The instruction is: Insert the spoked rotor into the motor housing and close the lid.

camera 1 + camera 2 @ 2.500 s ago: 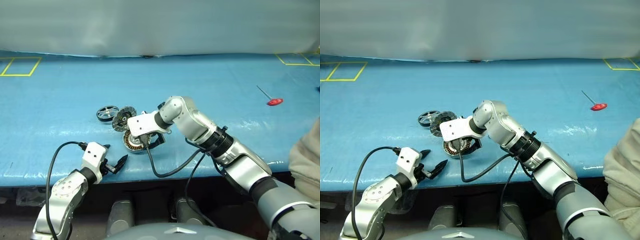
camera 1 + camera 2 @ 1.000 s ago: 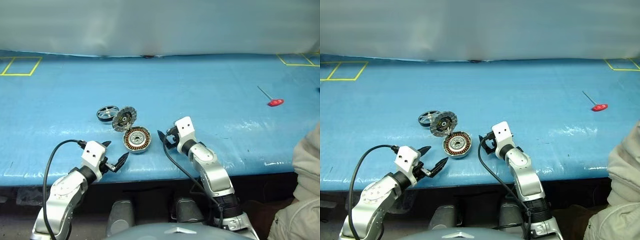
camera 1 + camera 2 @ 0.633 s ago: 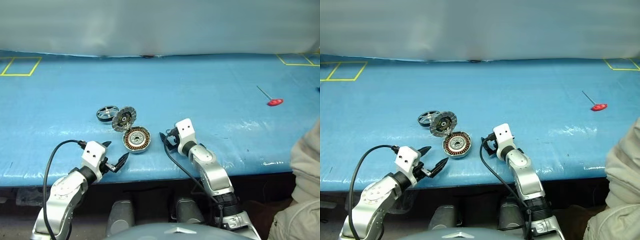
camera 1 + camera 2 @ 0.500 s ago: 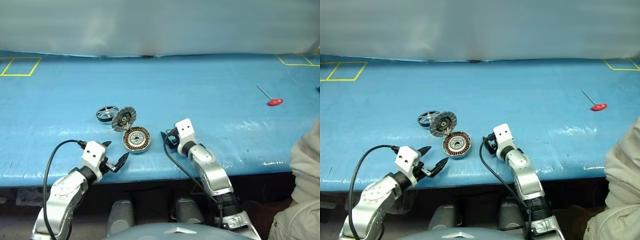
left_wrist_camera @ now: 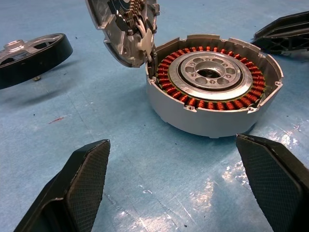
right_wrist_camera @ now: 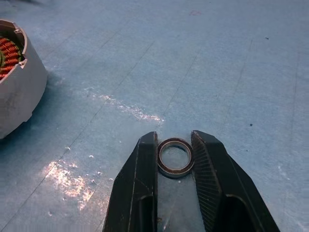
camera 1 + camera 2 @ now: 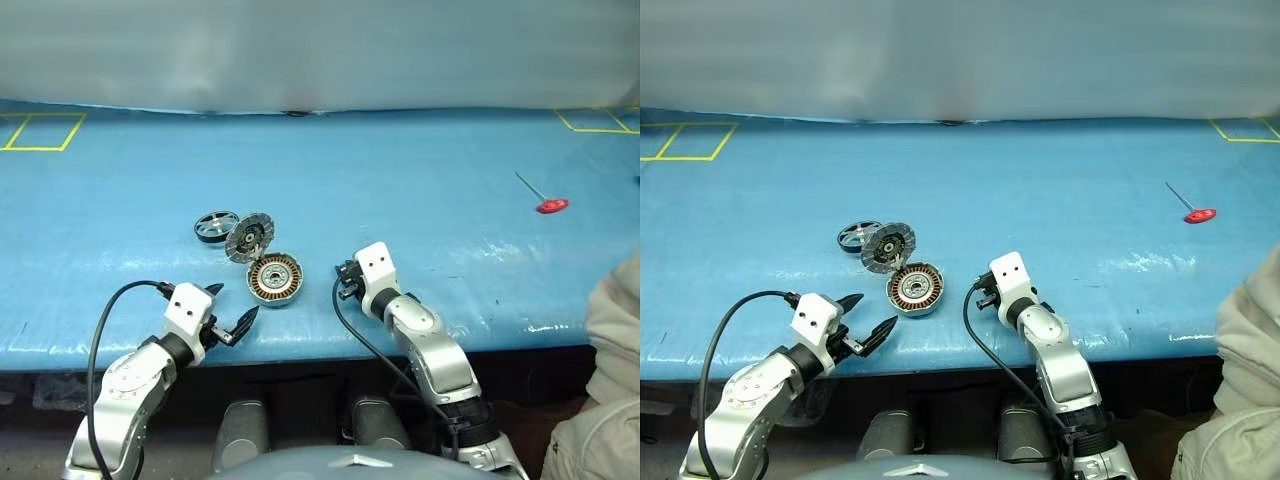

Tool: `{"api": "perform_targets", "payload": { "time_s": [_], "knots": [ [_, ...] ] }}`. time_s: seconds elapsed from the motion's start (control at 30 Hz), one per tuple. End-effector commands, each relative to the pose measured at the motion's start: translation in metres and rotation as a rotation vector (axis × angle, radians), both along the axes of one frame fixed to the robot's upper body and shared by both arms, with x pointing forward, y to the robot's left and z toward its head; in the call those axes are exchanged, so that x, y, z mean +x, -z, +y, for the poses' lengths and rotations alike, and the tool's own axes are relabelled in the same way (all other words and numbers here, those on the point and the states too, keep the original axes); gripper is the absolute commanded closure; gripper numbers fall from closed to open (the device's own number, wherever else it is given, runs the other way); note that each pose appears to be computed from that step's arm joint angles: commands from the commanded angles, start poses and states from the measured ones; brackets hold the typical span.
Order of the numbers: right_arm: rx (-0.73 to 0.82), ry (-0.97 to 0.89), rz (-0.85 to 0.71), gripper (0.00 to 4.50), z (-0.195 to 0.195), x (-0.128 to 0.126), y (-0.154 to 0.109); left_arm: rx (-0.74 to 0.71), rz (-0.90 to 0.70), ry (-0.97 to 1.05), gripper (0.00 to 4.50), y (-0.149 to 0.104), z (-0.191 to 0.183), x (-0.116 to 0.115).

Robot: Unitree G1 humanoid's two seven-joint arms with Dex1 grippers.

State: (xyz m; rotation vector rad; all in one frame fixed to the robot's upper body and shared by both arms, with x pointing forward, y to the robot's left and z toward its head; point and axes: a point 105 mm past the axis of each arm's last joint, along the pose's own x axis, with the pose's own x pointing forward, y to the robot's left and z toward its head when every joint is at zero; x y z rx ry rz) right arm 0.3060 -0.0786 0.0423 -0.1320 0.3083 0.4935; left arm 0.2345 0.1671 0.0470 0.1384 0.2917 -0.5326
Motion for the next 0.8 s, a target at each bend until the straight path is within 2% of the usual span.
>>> {"api": "perform_targets", "payload": {
  "time_s": [0.03,0.2,0.37,0.57,0.8],
  "knots": [
    [0.029,-0.07,-0.088,3.83,0.014,-0.001,-0.034,0.002,-0.05,0.034,0.0,-0.012,-0.006,0.001],
    [0.048,-0.161,-0.167,3.83,0.034,-0.002,-0.064,0.005,-0.056,0.039,0.0,-0.012,-0.006,0.001],
    [0.082,-0.264,-0.189,3.83,0.059,-0.009,-0.077,0.008,-0.061,0.037,0.0,-0.012,-0.007,0.001],
    [0.098,-0.35,-0.166,3.83,0.085,-0.015,-0.07,0.007,-0.061,0.029,0.0,-0.011,-0.006,-0.001],
    [0.113,-0.374,-0.123,3.83,0.096,-0.017,-0.054,0.007,-0.057,0.021,0.0,-0.011,-0.005,-0.003]
  ]
}}
